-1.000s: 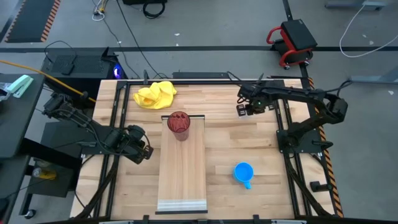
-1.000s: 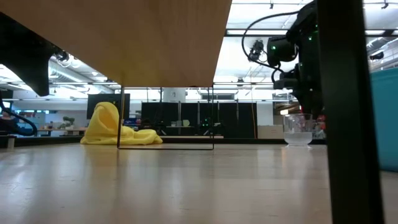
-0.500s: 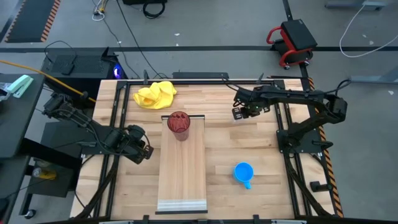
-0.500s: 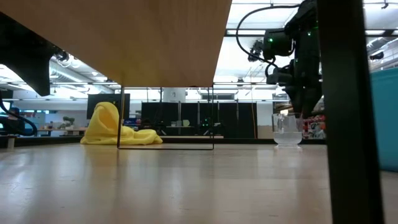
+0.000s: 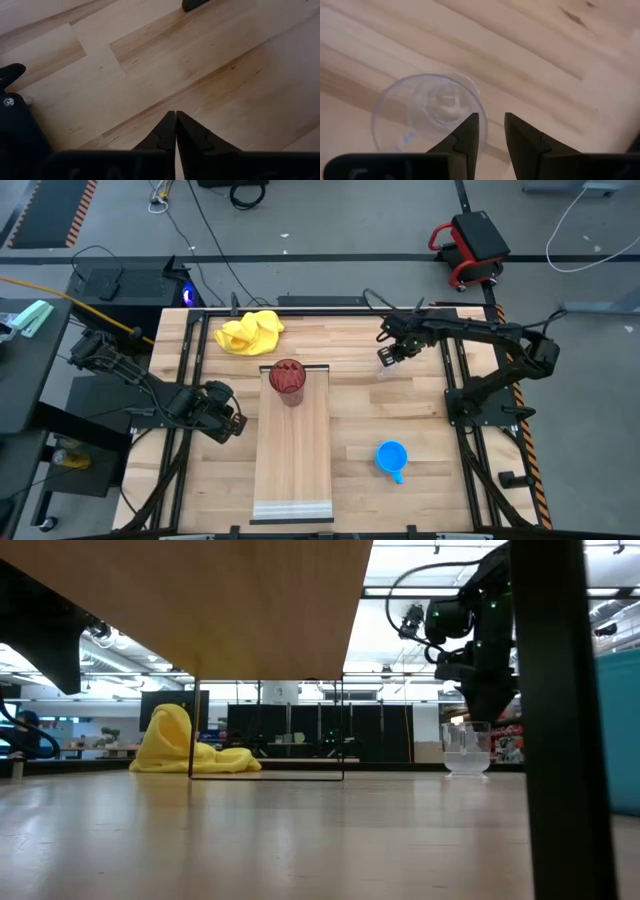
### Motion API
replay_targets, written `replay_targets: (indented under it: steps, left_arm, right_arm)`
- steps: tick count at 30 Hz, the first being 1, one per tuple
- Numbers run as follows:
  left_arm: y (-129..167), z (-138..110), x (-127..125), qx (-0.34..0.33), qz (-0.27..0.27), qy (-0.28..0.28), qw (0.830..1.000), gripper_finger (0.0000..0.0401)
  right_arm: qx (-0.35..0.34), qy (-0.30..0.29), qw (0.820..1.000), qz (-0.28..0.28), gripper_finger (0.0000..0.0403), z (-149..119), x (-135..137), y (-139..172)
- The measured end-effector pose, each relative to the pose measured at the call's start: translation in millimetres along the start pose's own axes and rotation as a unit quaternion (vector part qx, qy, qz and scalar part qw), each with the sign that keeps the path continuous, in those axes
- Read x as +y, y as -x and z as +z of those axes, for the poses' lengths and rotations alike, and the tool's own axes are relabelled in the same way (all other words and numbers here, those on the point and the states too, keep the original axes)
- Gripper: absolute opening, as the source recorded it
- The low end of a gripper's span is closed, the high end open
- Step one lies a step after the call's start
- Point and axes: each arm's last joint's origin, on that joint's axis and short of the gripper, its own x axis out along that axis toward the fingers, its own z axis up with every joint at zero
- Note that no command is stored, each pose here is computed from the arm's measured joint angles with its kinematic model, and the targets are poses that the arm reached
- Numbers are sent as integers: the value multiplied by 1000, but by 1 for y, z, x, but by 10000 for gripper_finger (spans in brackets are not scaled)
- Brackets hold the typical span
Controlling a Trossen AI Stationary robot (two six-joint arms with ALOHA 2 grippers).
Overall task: Stack small to large cups/mugs on shelf
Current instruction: Move the transparent mug to the bottom right on the table
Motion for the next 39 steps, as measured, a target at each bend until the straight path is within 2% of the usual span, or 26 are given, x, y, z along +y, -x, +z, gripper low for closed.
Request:
replay_targets:
  steps: [9,15,22,33,39]
  left_arm:
    - [0,0,0,0,0,0,1000,19]
    - [0,0,0,0,0,1,1000,25]
    - [0,0,0,0,0,10,1000,10]
    - [0,0,0,0,0,10,1000,30]
    - [0,0,0,0,0,10,1000,20]
  right_arm:
    - [-7,67,998,16,100,4,-1,0]
    - [-8,87,996,13,100,6,-6,-1]
    - [-14,111,994,19,100,9,-6,-2]
    - [10,115,993,15,100,12,-2,-16]
    - [10,86,996,16,90,12,-2,-15]
